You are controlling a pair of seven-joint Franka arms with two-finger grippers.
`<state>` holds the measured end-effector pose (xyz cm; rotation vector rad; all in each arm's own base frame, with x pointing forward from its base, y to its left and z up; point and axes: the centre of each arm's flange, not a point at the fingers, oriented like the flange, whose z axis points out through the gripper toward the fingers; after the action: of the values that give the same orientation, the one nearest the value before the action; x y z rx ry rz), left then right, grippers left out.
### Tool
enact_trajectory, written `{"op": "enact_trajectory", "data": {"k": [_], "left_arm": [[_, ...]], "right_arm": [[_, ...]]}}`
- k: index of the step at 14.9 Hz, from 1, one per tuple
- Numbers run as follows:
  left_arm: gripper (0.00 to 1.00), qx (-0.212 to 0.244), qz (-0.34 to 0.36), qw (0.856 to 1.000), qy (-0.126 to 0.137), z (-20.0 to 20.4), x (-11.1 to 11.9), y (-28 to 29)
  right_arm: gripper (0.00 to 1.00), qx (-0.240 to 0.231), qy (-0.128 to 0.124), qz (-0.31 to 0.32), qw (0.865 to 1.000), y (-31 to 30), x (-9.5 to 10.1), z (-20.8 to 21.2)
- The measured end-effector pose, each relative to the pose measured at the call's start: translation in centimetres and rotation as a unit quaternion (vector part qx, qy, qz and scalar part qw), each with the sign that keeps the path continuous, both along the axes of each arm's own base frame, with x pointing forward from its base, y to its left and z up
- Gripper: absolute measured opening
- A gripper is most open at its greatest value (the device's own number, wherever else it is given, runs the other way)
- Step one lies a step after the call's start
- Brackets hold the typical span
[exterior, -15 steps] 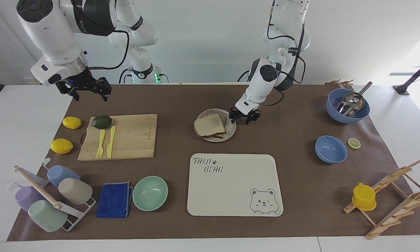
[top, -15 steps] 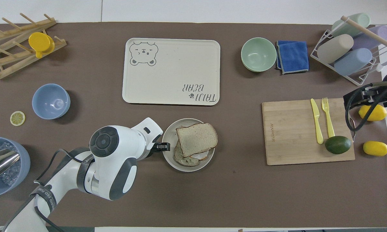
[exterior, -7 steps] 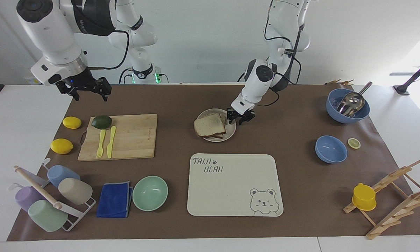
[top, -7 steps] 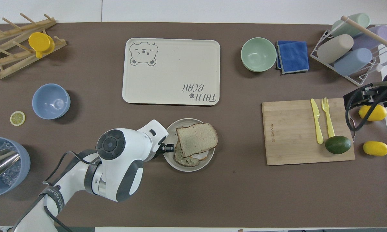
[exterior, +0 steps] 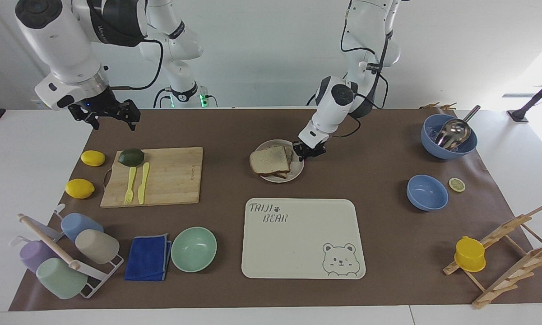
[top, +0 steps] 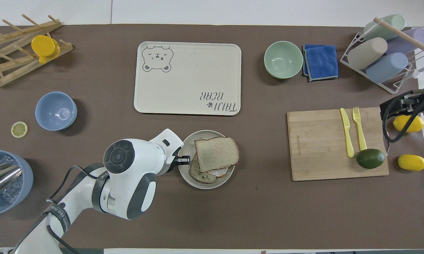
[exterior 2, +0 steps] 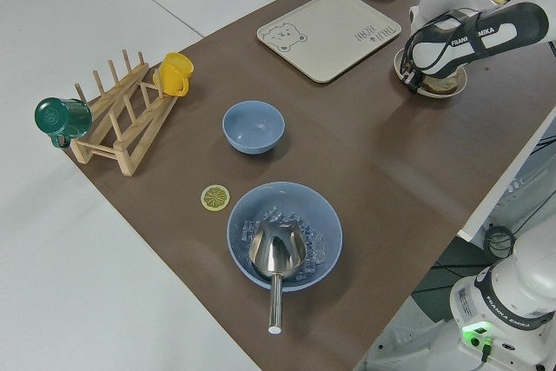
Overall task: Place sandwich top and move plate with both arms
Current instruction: 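Grasp the rim of the white plate with the left gripper, then slide the plate with the left gripper onto the bear tray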
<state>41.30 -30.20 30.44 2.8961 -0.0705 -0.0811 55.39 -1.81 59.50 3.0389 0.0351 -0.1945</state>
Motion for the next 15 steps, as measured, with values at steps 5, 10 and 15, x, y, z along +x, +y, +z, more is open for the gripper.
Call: {"op": "enact_trajectory", "data": {"k": [5, 10, 15], "left_arm": [[0.04, -0.012, 0.015, 1.0, 0.016, 2.2, 2.0, 0.4], [0.04, -0.045, 0.065, 0.997, 0.017, 9.4, 9.8, 4.6], [0.04, -0.059, 0.1, 0.993, 0.004, 10.2, 17.4, 6.7]], "right_arm": [[1.0, 0.0, 0.0, -0.003, 1.0, -0.3, 0.0, 0.0], [1.0, 0.0, 0.0, -0.002, 1.0, -0.3, 0.0, 0.0], [1.0, 0.0, 0.0, -0.002, 1.0, -0.3, 0.0, 0.0]]}}
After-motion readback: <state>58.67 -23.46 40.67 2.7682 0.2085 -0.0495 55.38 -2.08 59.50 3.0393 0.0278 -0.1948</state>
